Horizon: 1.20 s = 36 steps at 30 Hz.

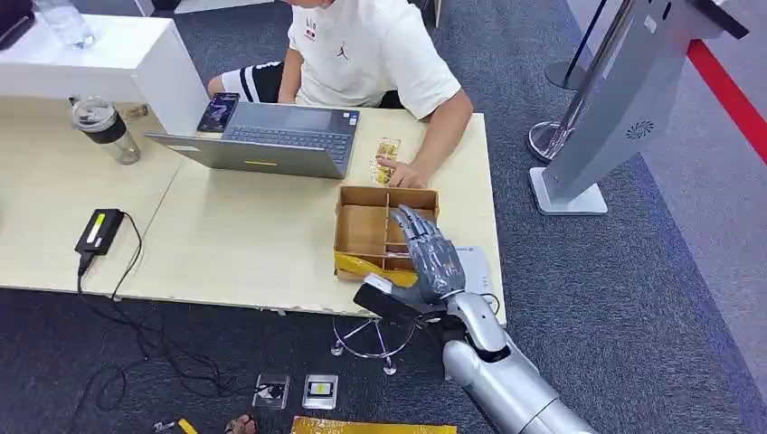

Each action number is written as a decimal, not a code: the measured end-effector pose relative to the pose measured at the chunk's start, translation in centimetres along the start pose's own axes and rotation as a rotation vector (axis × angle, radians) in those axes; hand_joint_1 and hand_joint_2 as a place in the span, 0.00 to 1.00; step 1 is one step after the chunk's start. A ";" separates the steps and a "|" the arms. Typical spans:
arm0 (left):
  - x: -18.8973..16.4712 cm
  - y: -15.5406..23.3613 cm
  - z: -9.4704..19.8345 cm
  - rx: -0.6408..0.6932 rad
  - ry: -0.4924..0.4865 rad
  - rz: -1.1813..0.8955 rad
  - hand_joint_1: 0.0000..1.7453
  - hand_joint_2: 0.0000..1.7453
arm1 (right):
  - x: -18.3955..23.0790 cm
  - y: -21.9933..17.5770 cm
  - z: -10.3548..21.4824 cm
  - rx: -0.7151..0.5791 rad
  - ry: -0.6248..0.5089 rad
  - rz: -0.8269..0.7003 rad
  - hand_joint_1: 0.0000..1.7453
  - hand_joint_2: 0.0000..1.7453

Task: Pass the card to the sensor for recognition and then transmit it.

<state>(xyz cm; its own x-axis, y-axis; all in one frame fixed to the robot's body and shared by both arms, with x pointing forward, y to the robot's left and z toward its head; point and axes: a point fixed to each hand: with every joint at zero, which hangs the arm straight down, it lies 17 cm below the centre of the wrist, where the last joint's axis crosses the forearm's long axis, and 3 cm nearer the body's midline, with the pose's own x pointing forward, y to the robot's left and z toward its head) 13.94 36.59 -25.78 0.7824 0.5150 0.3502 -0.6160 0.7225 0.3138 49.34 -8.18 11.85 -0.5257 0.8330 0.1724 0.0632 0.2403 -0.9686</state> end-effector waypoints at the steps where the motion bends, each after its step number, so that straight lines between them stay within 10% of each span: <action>1: 0.0 0.0 0.0 0.000 -0.001 0.000 0.00 1.00 | 0.0 0.0 0.0 -0.002 0.001 0.003 0.00 1.00; 36: 1.2 0.9 -0.6 -0.011 -0.042 -0.044 0.00 1.00 | -3.2 2.1 1.9 0.029 0.110 0.043 0.19 1.00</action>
<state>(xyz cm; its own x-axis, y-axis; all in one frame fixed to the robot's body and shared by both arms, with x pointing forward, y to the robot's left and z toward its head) 14.38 38.18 -25.59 0.8041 0.4628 0.3732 -0.5799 0.7490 0.3205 49.54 -11.28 8.88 -0.4269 0.8922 0.1471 0.0581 0.1894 -0.9802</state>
